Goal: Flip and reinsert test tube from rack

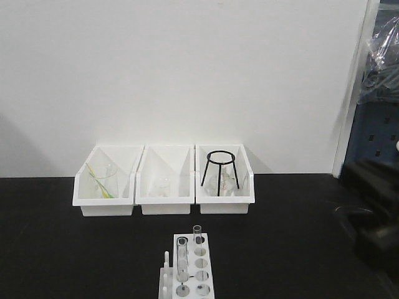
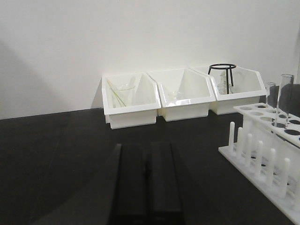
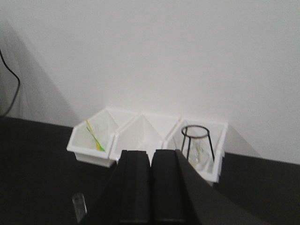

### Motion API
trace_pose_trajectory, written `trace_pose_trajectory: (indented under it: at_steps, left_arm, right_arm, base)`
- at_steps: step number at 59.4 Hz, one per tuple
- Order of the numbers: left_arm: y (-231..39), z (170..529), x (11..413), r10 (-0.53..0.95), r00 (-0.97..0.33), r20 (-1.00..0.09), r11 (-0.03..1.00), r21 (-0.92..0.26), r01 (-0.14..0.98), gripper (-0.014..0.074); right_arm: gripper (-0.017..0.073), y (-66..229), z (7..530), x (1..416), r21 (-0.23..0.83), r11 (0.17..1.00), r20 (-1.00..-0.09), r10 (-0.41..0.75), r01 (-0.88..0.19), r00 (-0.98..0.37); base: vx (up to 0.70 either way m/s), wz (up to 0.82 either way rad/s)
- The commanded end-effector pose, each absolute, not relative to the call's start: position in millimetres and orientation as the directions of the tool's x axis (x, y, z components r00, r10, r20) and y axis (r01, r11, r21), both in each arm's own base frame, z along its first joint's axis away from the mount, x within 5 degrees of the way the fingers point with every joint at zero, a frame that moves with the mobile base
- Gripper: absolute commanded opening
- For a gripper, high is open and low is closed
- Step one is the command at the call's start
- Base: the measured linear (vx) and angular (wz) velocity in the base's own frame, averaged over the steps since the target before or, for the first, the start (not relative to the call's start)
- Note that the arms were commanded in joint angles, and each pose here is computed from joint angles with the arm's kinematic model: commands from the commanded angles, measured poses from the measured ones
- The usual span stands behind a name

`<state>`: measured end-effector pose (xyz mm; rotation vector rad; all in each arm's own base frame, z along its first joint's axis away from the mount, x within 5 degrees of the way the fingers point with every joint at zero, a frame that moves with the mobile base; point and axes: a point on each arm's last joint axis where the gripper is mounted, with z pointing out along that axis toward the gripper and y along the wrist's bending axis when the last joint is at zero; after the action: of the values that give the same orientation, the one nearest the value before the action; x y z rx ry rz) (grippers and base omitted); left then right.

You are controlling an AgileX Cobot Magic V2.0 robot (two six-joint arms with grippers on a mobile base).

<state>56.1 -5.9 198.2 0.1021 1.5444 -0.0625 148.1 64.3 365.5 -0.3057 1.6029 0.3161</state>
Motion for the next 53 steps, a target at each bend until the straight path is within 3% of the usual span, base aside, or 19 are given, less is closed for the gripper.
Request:
trace_pose_trajectory:
  at_steps: [1,9,21,53]
  left_arm:
    - [-6,208,55,0.012,0.119,-0.993,0.994,0.024,0.103,-0.0006]
    - [-6,208,55,0.012,0.119,-0.993,0.994,0.024,0.103,-0.0006]
    - [-6,208,55,0.012,0.119,-0.993,0.994,0.024,0.103,-0.0006]
    - [-6,208,55,0.012,0.119,-0.993,0.994,0.024,0.103,-0.0006]
  right_arm:
    - [-0.0010,51,345,129,0.018,0.929,-1.000,0.025,-0.371,0.014]
    - [-0.0010,24,285,97,0.092,0.965,-0.996,0.093,-0.244,-0.007]
    - [-0.0010,4,222,59,0.088,0.993,-0.992,0.094,-0.073,0.087]
    - [-0.0010,2,204,56,0.112,0.993,-0.990,0.115,-0.047,0.081]
  base:
    - [0.00,0.00]
    - [0.00,0.00]
    - [0.00,0.00]
    - [0.00,0.00]
